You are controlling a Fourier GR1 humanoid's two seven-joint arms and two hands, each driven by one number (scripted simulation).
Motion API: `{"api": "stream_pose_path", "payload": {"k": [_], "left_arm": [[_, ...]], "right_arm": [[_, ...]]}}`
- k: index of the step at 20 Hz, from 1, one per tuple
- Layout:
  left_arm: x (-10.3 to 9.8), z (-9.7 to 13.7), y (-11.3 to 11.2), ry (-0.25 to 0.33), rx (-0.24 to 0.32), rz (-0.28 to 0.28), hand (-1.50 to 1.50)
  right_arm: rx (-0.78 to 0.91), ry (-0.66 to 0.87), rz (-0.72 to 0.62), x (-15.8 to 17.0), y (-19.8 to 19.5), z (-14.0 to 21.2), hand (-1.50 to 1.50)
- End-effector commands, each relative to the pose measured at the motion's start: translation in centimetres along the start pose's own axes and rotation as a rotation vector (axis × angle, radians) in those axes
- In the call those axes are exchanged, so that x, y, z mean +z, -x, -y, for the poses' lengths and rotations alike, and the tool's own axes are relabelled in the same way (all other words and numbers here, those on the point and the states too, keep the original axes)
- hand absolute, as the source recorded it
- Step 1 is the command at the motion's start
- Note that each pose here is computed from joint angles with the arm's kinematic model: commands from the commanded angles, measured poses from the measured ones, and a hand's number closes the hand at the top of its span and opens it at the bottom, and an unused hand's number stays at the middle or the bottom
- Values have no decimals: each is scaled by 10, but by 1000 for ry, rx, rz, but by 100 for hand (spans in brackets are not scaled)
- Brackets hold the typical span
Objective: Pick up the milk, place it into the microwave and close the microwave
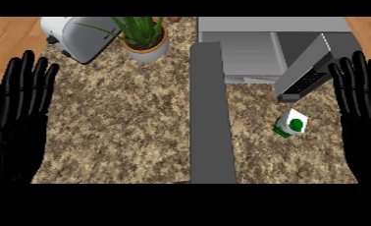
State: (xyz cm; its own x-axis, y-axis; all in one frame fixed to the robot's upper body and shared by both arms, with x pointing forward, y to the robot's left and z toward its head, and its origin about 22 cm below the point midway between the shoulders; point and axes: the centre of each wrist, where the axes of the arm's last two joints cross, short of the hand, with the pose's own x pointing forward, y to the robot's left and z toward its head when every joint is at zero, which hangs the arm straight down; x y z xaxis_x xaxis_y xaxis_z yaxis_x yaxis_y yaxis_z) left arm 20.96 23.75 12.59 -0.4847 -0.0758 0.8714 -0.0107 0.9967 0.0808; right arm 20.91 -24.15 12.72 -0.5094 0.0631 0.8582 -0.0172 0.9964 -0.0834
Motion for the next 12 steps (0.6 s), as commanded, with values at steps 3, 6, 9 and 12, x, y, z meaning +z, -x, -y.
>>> {"api": "stream_pose_path", "payload": {"k": [3,6,9,12], "left_arm": [[-6,-19,1,22,15,0,-150],[-16,-30,35,24,35,23,-150],[-6,-30,47,-40,76,-117,-150],[28,-38,28,-27,76,-103,-150]], "right_arm": [[76,80,10,3,9,-30,-150],[111,201,30,-20,18,-30,-150],[114,150,-84,-22,9,-50,-150],[99,147,-103,-5,1,-48,-150]]}}
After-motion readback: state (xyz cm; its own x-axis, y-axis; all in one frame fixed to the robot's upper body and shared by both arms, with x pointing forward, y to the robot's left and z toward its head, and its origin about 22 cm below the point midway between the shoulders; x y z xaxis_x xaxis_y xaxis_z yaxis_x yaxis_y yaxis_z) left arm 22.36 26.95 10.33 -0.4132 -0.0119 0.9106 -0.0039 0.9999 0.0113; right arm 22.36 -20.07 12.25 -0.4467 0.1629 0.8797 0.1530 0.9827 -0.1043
